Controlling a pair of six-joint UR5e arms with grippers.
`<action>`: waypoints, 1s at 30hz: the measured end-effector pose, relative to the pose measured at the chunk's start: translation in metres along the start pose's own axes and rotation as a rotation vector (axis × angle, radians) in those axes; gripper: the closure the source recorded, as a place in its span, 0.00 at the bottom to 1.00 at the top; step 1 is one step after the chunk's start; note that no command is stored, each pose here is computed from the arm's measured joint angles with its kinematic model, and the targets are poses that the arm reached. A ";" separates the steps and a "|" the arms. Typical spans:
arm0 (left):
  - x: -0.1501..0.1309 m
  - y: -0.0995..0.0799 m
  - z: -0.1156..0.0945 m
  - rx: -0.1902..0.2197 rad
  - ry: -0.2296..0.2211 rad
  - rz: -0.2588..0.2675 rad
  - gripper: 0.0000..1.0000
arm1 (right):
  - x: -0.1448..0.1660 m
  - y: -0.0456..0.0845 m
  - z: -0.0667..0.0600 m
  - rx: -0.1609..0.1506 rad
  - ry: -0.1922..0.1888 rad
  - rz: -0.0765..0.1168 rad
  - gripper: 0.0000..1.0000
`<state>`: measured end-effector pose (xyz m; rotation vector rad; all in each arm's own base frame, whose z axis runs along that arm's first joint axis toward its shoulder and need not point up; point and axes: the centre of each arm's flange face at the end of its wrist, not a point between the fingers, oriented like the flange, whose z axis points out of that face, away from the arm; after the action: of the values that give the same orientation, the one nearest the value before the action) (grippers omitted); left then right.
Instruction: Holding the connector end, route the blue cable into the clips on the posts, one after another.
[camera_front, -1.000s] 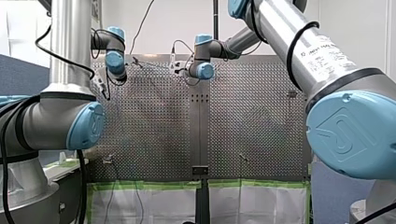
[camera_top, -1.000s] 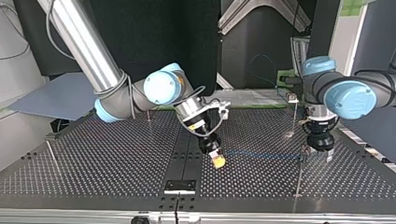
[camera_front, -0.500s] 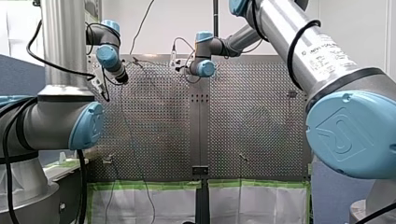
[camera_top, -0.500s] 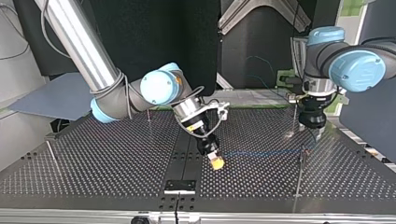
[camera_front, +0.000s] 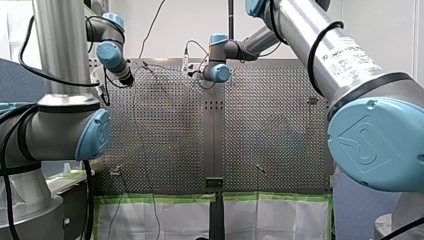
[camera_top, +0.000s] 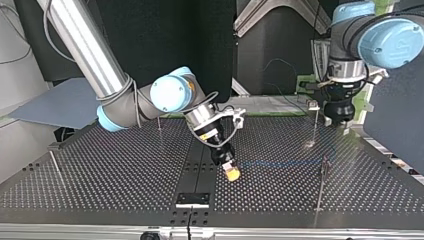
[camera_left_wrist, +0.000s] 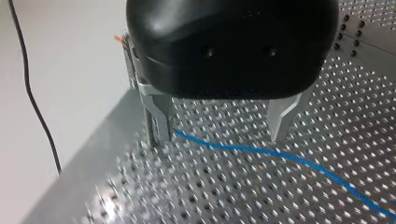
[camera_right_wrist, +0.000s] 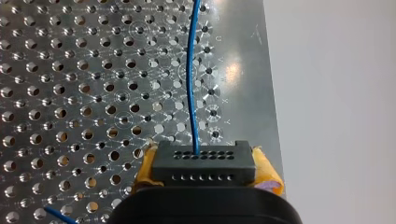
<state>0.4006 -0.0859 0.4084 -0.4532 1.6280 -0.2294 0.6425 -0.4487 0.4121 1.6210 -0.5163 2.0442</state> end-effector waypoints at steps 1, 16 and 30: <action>-0.002 -0.002 0.000 0.012 -0.008 0.008 0.00 | 0.000 0.000 0.000 0.000 0.000 0.000 1.00; -0.030 -0.025 -0.002 0.143 -0.116 0.076 0.00 | 0.000 -0.001 0.000 0.001 -0.002 0.000 1.00; -0.052 -0.044 -0.005 0.174 -0.082 0.071 0.00 | -0.001 0.002 0.000 -0.003 -0.002 -0.002 1.00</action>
<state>0.4052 -0.1042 0.4738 -0.2686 1.5259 -0.2927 0.6415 -0.4505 0.4114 1.6214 -0.5179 2.0400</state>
